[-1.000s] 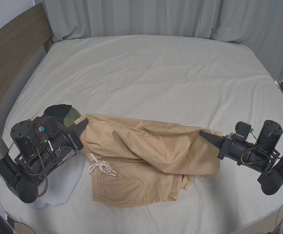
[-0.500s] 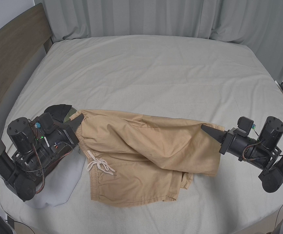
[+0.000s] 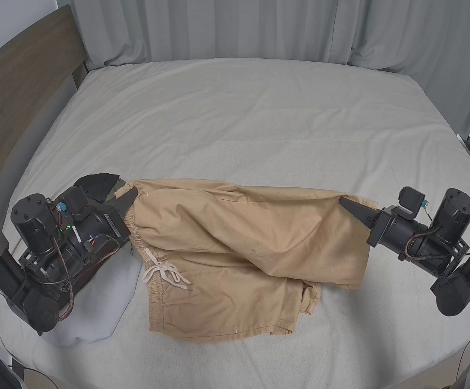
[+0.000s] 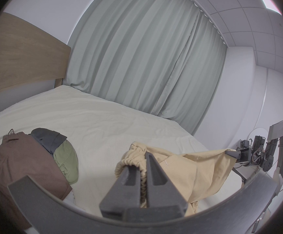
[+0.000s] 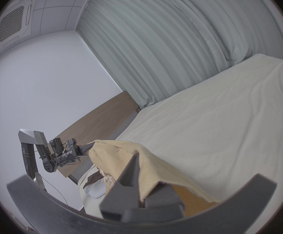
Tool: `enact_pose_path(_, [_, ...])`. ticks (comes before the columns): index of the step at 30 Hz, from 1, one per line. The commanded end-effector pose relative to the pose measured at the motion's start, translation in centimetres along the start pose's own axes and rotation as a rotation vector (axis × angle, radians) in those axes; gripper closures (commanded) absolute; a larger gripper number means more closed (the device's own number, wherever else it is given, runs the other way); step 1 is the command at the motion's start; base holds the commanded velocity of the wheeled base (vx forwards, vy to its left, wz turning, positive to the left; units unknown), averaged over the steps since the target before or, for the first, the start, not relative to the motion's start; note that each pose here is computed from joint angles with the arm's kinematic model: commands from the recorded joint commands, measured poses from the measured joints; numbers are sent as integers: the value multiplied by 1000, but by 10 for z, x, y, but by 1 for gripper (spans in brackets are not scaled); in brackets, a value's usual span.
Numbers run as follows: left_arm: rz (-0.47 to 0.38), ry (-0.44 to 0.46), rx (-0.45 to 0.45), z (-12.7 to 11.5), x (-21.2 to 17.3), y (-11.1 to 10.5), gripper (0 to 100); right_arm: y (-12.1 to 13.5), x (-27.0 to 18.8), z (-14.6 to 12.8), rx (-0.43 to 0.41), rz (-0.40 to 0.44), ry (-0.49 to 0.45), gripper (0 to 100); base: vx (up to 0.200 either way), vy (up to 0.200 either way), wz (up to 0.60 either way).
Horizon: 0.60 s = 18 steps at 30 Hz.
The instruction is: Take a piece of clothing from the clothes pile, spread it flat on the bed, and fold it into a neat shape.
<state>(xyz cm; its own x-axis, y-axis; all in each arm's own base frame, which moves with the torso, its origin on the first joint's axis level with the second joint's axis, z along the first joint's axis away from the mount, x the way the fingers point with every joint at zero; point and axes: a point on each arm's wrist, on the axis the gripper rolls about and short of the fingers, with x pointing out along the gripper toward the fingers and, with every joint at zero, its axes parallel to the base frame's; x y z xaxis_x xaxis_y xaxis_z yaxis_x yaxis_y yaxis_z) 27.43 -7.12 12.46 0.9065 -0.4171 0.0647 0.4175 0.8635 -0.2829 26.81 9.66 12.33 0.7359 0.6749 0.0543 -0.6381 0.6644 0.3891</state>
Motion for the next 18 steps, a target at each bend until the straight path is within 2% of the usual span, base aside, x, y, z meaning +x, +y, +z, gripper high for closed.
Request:
enact_pose_path(1, [0, -5, 0, 1, 0, 0, 100, -3, 0, 3, -4, -10, -10, 100, 0, 0, 0])
enact_pose_path(18, [7, -13, 7, 3, 1, 2, 100, -12, -2, 7, -7, -40, -28, 100, 0, 0, 0])
